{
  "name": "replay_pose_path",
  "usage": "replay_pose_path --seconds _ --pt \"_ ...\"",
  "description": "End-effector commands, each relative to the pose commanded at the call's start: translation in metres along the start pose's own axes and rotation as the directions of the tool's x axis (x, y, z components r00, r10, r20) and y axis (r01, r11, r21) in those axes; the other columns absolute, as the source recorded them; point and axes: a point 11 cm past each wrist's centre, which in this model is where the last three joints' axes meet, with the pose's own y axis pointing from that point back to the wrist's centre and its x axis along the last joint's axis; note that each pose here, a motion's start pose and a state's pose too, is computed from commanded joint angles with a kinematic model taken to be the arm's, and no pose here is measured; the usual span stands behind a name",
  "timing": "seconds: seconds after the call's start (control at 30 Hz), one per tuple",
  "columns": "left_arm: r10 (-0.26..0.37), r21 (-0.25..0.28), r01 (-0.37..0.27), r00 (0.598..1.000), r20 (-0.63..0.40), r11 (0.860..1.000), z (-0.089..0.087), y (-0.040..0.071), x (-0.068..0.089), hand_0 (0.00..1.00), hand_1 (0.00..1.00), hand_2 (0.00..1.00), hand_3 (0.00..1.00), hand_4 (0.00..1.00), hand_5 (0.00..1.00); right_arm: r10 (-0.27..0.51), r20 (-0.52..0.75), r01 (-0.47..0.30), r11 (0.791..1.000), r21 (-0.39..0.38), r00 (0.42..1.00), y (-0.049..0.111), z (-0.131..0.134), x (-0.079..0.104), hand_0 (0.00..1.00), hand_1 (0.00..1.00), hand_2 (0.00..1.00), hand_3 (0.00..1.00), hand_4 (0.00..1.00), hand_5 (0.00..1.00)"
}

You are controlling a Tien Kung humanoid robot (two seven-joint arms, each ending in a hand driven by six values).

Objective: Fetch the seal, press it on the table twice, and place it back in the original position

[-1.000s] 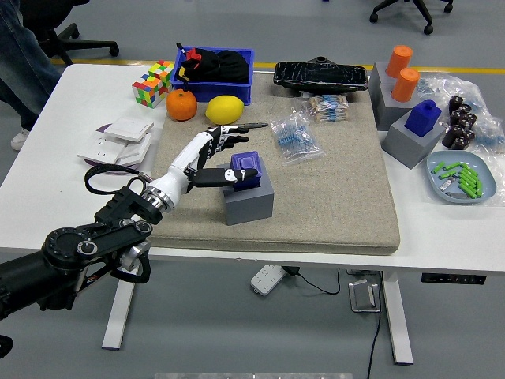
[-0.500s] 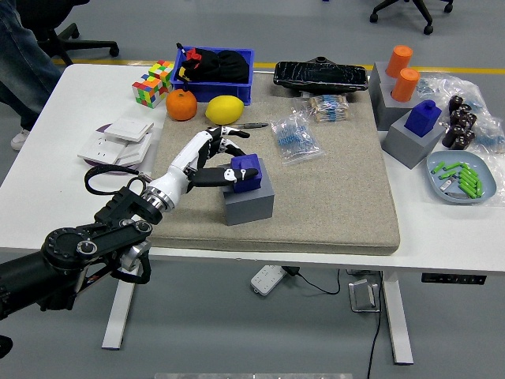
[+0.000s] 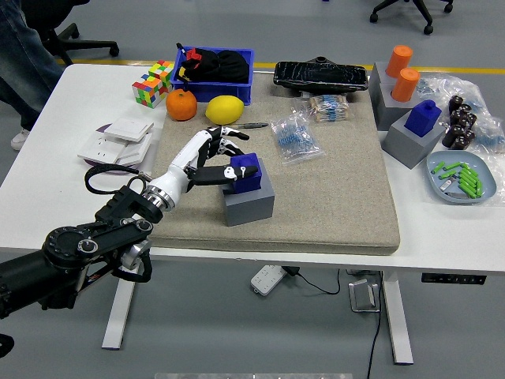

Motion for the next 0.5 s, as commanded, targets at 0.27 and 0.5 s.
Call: replay_pose_path --seconds 0.27,0.5 --pt "-0.005 0.005 0.005 1.0 -0.008 1.0 -0.0011 0.0001 -0.0011 0.854 0.845 0.773 0.787 0.943 0.196 0.0 -0.002 0.0 1.0 -0.003 1.0 0.0001 0.0017 0.0 0.718 0.673 0.639 0.608 0.71 0.504" --pt "-0.005 0.003 0.005 1.0 -0.012 1.0 -0.001 0.0 -0.0008 0.881 0.888 0.806 0.798 0.951 0.233 0.001 0.0 -0.001 1.0 -0.004 1.0 0.0001 0.0025 0.0004 0.717 0.673 0.638 0.608 0.71 0.504"
